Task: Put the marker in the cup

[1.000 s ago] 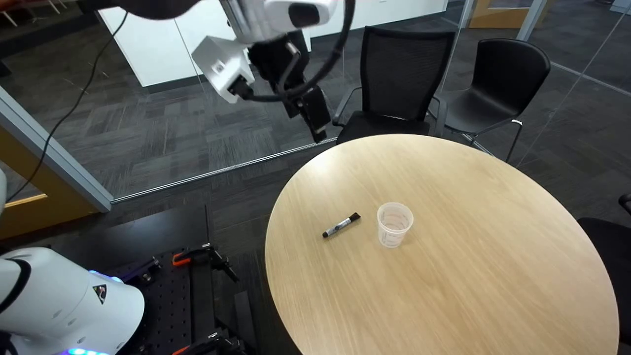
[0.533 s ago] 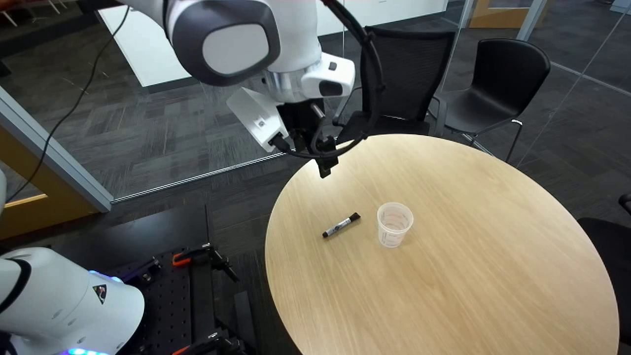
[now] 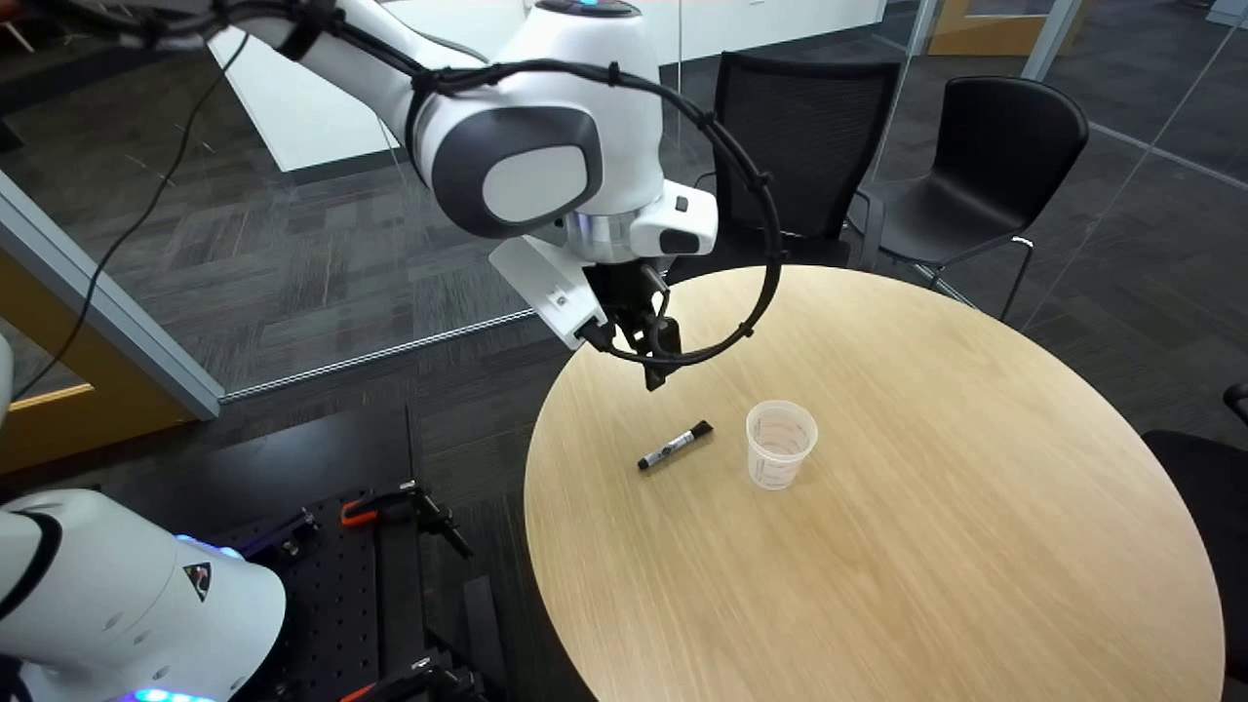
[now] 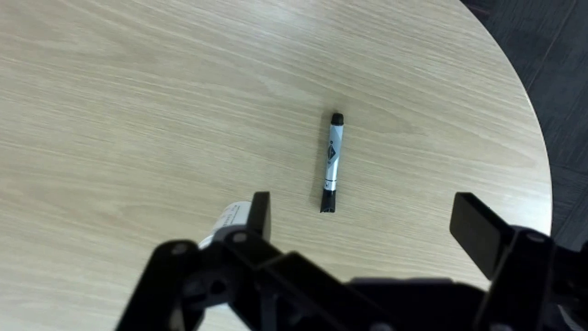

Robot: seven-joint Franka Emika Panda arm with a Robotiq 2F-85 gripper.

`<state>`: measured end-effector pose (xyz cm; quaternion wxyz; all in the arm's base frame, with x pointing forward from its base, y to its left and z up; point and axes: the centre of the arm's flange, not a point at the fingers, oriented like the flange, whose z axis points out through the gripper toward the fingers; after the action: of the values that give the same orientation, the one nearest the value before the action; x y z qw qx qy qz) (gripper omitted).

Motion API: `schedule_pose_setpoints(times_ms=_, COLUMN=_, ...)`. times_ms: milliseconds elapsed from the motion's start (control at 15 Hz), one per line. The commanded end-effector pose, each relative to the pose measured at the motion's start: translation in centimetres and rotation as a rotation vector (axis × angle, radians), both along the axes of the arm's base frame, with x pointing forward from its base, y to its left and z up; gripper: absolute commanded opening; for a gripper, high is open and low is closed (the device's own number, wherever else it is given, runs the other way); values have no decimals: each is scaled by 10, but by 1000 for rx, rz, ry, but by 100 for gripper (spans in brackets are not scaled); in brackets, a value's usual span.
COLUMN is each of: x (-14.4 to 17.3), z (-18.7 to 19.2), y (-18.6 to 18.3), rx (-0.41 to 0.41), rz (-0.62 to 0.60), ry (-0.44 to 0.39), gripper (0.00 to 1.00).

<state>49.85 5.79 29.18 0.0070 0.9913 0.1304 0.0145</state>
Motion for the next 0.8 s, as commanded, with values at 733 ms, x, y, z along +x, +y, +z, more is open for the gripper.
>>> schedule_pose_setpoints(times_ms=733, x=25, z=-82, y=-2, rx=25, rz=26, ry=-34, gripper=100)
